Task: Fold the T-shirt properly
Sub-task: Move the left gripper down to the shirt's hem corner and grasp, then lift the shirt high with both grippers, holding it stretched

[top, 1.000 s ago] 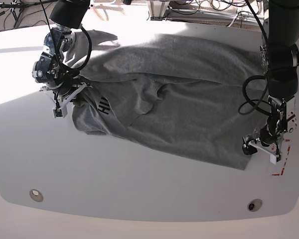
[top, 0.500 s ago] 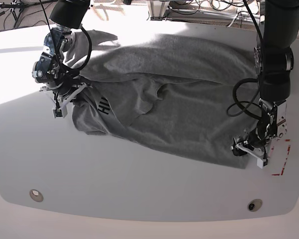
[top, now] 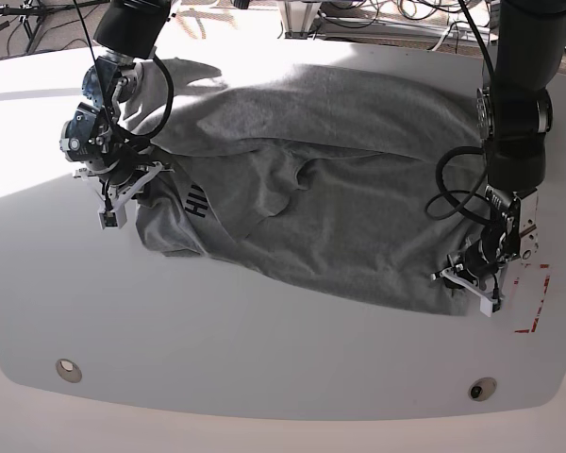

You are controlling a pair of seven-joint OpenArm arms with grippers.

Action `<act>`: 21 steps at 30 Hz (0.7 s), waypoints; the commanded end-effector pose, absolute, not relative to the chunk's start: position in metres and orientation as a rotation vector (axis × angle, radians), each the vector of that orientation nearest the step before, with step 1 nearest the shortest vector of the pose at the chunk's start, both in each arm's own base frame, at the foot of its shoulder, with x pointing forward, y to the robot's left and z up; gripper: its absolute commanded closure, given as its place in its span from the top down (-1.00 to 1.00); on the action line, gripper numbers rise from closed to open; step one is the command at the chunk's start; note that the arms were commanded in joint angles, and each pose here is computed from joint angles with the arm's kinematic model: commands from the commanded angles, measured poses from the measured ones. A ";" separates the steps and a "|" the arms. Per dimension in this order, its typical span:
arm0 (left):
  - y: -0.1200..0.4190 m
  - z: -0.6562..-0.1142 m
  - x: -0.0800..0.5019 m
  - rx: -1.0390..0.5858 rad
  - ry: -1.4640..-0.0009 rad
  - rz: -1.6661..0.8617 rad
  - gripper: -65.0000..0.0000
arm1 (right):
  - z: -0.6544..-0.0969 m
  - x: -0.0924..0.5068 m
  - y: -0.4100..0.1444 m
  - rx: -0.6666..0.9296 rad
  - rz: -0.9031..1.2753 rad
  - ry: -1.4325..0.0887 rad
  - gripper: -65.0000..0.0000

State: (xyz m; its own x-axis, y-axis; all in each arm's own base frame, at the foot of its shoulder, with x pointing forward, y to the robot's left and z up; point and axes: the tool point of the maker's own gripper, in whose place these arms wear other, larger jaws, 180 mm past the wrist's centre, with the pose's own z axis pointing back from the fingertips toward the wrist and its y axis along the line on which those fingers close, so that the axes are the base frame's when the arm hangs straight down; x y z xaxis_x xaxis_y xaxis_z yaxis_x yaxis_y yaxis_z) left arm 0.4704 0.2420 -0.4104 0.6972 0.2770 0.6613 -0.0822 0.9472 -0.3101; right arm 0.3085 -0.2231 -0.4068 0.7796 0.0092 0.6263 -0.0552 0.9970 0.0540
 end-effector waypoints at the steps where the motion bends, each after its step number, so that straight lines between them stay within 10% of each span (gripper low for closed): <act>1: 0.242 -0.395 0.479 -0.265 -0.794 0.179 -1.00 | -0.390 0.321 -0.228 0.058 0.042 -0.736 -0.96; 21: 0.267 -0.276 0.446 -0.175 -1.048 0.109 -1.00 | -0.308 0.334 -0.234 -0.067 0.112 -0.887 -0.96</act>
State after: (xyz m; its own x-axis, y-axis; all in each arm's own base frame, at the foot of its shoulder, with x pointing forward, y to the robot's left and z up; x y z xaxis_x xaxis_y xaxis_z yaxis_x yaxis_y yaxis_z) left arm 0.4389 0.2701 -0.3100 0.5664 0.1889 0.8022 -0.0370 0.9782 -0.2042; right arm 0.3182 -0.2299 -0.3364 0.6952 0.1045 0.7112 -0.0724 0.9945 -0.0755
